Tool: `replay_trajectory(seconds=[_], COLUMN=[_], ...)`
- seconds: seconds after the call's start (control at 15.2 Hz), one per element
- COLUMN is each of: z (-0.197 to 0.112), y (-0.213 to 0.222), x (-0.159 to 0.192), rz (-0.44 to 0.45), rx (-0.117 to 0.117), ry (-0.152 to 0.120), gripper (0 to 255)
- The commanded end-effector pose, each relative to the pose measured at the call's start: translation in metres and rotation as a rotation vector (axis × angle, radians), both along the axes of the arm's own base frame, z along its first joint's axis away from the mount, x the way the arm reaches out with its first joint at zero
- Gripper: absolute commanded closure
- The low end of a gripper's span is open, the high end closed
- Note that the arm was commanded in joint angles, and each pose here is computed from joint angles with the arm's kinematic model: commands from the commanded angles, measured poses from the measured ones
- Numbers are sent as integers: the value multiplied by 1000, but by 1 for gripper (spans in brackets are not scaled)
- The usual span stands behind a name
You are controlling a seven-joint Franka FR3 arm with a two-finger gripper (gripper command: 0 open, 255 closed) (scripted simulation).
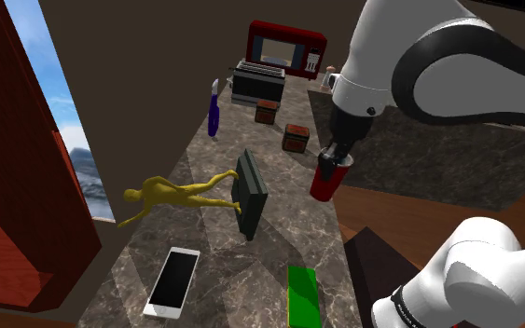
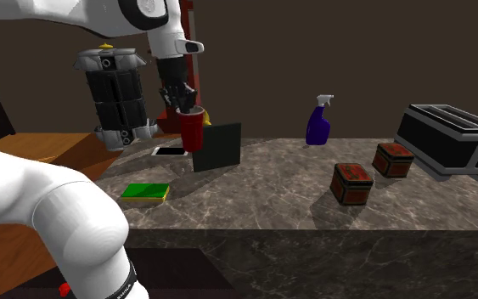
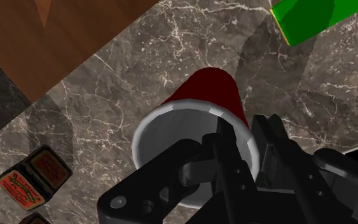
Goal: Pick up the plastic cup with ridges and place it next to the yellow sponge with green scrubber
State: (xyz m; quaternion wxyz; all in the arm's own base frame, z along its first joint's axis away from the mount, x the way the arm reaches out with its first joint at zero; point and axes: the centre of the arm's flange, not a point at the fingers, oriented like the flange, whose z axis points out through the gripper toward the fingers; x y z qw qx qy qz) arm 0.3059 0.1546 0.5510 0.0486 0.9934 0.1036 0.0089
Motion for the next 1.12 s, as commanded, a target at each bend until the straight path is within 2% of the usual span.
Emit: replay_trajectory(seconds=[0.0,0.26,1.06], z=[-2,-2,-65], y=[-2,-1,-1], x=[-26,-75,-75], rz=[0,0,0], rx=[0,0,0], ry=[0,0,0], gripper=[255,255,255])
